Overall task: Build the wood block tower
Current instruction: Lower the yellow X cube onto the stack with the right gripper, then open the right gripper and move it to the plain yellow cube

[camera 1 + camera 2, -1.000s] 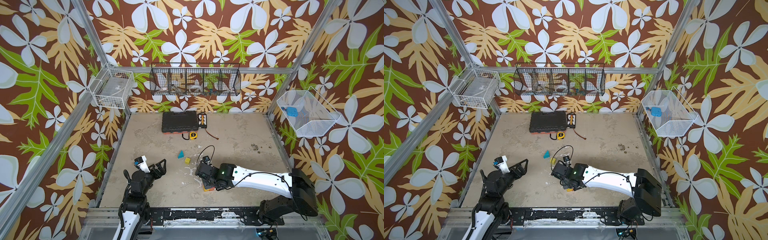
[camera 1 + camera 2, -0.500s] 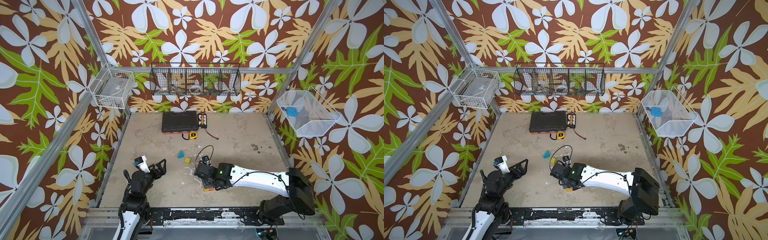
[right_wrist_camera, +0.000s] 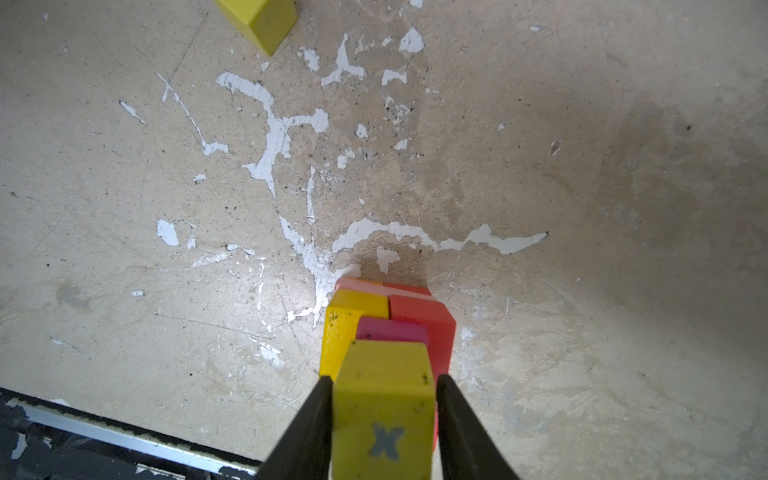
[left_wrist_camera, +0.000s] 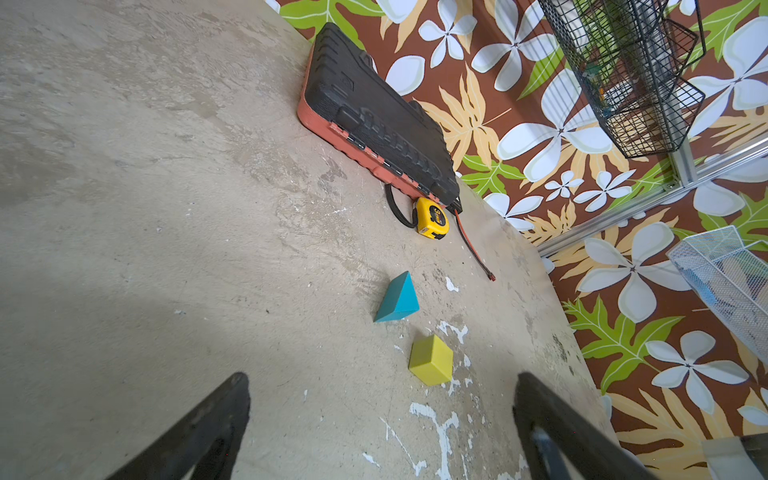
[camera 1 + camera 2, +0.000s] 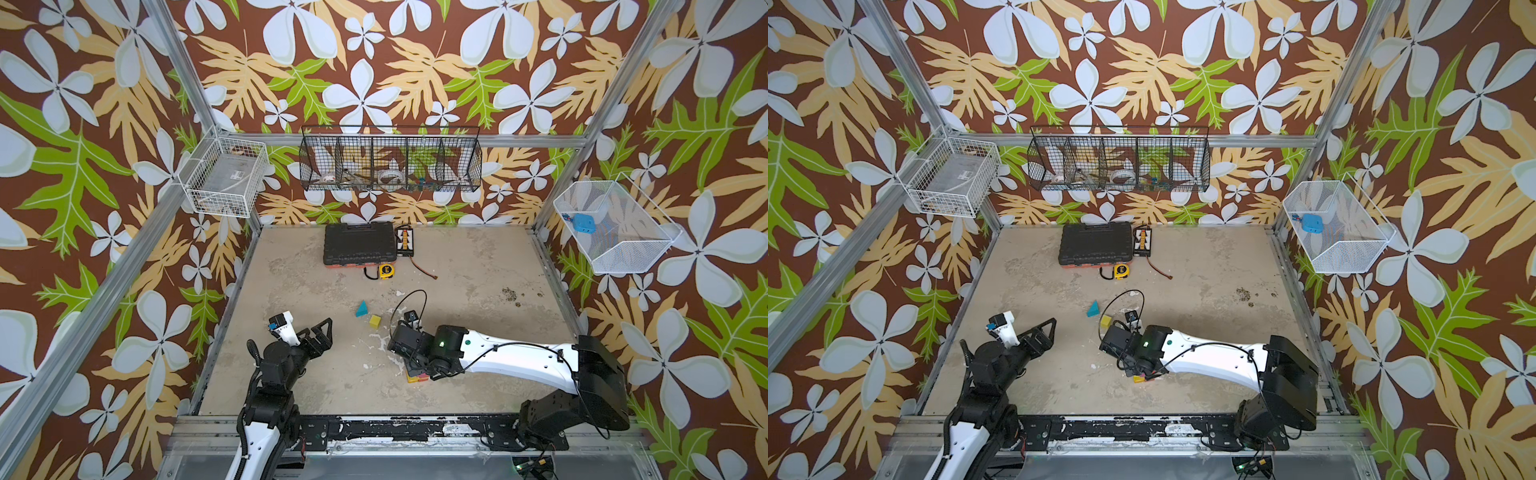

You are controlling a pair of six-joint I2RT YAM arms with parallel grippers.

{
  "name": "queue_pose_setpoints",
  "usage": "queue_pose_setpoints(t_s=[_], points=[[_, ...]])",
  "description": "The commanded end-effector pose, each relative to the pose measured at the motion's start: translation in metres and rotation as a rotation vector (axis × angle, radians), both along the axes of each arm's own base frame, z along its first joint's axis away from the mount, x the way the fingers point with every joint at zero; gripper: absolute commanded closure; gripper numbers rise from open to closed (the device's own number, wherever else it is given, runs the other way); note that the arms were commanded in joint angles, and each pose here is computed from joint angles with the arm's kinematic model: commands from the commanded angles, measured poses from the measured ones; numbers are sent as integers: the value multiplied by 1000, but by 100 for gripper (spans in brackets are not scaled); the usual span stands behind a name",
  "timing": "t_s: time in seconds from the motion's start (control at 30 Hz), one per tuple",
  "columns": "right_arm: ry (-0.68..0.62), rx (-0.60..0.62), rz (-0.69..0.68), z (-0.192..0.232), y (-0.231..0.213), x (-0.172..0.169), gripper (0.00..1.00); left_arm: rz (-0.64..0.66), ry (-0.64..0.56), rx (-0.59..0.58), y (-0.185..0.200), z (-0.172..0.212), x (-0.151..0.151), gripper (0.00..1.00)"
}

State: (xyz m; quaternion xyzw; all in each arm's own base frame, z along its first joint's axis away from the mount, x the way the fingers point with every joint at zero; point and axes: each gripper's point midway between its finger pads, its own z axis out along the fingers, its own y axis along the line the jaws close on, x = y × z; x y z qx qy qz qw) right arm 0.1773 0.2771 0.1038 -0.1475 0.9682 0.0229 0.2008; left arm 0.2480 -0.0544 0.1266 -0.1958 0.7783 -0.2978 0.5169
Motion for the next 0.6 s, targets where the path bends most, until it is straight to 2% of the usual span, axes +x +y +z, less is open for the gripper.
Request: queue_pose_setpoints(t_s=[0.0, 0.27, 0.33, 0.4, 0.47, 0.57], points=[[-36, -17, -2, 11, -5, 5, 53, -6, -29, -5, -1, 6, 1, 0], [-138, 46, 40, 68, 8, 19, 40, -45, -34, -18, -8, 7, 0, 0], [-152, 92, 111, 79, 25, 20, 37, -46, -37, -20, -8, 7, 0, 0], [-166, 158, 202, 85, 47, 21, 27, -28, -36, -23, -6, 7, 1, 0], [-191, 179, 228, 90, 58, 25, 21, -4, -27, -17, -2, 5, 2, 0], [-210, 177, 280, 90, 78, 38, 19, -1, -20, -14, -1, 4, 2, 0]])
